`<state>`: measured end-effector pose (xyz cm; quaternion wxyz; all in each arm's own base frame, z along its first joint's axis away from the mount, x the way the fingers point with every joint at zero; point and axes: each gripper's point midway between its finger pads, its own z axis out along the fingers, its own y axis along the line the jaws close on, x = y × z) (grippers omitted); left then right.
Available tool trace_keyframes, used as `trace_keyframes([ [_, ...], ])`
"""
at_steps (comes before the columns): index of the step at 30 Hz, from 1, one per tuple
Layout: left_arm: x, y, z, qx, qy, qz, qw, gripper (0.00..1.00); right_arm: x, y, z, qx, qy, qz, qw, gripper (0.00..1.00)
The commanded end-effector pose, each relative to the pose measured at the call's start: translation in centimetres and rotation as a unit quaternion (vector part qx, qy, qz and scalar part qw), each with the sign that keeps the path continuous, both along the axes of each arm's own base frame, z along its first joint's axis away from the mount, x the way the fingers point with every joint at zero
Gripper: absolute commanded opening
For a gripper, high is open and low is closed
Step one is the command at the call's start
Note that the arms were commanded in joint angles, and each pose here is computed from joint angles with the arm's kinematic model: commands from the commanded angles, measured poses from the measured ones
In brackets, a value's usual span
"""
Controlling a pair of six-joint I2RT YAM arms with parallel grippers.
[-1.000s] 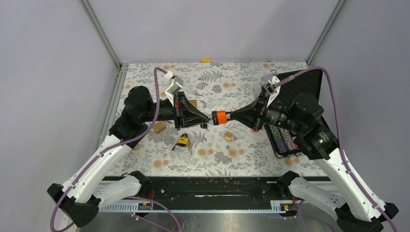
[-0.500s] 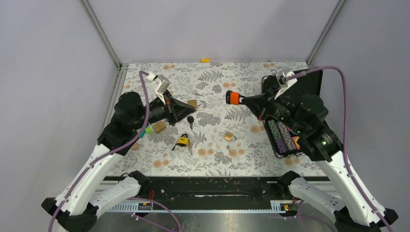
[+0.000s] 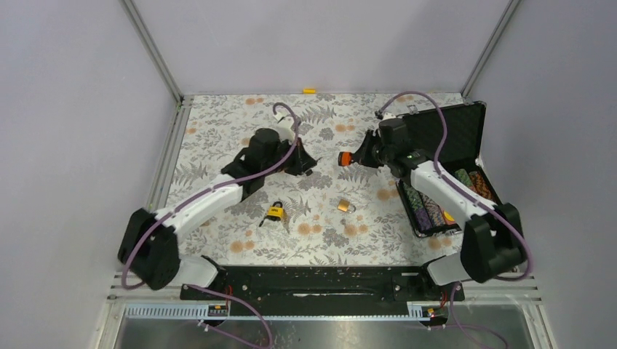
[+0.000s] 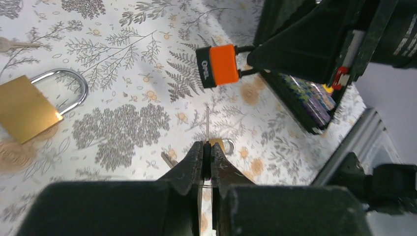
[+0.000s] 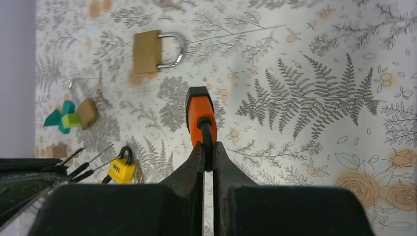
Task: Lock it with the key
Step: Place the key at the center of the board.
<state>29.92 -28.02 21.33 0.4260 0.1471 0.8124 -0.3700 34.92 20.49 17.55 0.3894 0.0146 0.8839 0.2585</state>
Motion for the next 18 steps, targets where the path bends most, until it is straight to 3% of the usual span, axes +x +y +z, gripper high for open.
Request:
trace_keyframes([
  [1,5.2,-4.1,2.5,-0.033,-0.056,0.029,0.997,0.00,3.4,1.0,-0.5,0.065,-0.001,-0.020,0.998,0.00],
  [11,12.0,-13.1,-4.4,0.040,-0.061,-0.009,0.997,0.01,2.3,1.6,-10.0,0.076,0.131,-0.023,0.988,0.00],
  [18,12.8,-12.8,-9.6,0.066,-0.013,0.021,0.998,0.02,2.4,0.3,-12.9,0.080,0.169,-0.088,0.978,0.00],
])
